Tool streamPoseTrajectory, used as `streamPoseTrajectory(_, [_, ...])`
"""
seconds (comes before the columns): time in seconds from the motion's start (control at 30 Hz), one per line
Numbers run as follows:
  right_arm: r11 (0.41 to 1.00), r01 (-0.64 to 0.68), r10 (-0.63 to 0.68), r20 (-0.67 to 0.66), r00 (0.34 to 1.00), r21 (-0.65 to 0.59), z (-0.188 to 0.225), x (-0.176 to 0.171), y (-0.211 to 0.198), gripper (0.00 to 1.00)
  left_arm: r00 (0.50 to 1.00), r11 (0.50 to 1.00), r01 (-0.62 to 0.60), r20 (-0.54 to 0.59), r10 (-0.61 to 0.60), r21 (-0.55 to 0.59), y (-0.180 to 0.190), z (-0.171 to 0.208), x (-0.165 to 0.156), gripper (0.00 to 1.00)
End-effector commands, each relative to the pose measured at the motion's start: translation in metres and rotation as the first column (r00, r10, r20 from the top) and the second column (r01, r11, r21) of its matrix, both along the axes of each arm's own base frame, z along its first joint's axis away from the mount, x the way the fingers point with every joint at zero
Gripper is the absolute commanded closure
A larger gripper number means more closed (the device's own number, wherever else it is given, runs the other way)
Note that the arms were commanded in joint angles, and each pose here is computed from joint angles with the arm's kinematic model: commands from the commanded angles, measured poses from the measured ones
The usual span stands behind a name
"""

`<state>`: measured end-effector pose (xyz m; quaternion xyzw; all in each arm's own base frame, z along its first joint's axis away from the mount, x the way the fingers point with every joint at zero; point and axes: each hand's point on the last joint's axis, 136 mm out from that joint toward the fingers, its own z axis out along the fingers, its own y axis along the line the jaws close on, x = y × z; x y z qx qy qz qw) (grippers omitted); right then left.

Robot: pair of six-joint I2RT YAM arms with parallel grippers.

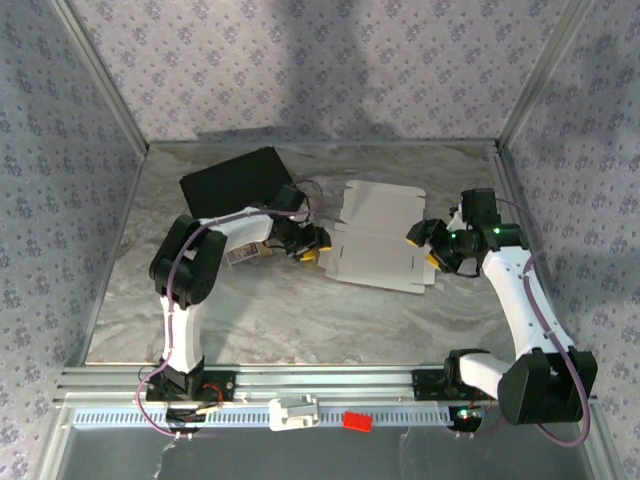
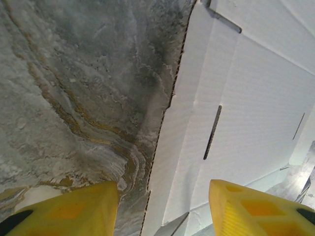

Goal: Fold the paper box

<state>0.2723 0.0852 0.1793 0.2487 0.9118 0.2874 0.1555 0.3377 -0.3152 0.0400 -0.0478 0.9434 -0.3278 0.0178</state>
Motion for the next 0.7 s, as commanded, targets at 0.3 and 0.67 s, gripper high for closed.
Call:
streamPoseTrajectory(0.3, [0.999,0.021,-0.021,0.001,1.0,0.04,0.002,-0.001,0.007,0.34,0.998,0.996,0.003,0.056,0.001,-0.084,-0.031,0.014,0.014,0.84])
streamPoseTrajectory(0.67, [0.87,0.414,-0.449,0.083,0.89,0.267,0.008,-0.002,-0.014,0.38,0.943,0.898,-0.305,0.033,0.332,-0.318,-0.044,0.107,0.043,1.0])
